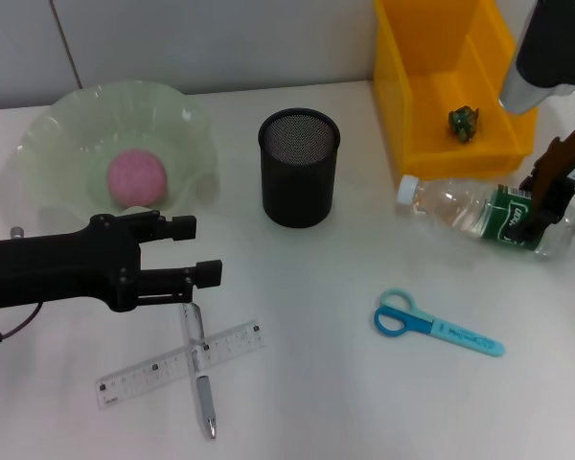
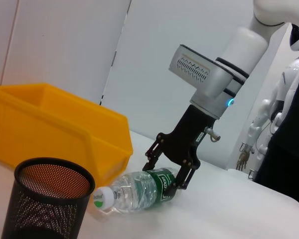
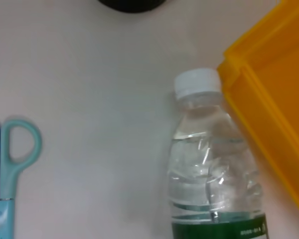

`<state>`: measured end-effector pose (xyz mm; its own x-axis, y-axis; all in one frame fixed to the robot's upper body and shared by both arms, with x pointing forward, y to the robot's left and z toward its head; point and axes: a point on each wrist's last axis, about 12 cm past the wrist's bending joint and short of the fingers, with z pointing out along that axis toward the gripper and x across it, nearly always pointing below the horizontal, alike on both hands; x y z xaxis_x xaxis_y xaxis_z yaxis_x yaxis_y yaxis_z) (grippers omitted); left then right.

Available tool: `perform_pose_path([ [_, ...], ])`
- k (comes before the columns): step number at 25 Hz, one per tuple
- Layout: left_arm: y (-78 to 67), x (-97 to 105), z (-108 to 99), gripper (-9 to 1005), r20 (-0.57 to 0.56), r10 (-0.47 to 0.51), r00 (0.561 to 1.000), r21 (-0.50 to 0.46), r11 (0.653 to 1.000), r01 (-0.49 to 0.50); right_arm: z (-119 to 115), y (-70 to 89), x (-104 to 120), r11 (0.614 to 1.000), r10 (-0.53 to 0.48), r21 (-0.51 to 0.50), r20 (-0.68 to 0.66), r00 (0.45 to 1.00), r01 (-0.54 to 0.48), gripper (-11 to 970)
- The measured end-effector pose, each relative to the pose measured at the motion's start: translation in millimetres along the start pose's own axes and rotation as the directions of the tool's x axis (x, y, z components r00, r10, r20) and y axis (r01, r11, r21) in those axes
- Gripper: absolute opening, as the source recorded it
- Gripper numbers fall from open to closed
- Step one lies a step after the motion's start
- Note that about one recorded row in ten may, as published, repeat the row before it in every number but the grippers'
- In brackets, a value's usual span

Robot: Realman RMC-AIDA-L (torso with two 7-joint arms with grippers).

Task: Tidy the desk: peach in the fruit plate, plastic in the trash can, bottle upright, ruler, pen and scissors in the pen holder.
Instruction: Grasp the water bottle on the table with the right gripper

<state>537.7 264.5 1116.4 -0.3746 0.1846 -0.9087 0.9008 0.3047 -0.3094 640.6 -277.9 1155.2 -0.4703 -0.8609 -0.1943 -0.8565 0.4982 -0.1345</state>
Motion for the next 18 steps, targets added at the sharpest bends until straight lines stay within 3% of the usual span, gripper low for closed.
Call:
perform_pose_path([
  [18, 1.1, -1.4, -1.2, 806, -0.003, 0.006, 1.000, -0.002, 1.000, -0.006, 18.0, 12.4, 0.5, 0.999, 0.004, -0.033, -0.006, 1.000, -0.004, 748],
])
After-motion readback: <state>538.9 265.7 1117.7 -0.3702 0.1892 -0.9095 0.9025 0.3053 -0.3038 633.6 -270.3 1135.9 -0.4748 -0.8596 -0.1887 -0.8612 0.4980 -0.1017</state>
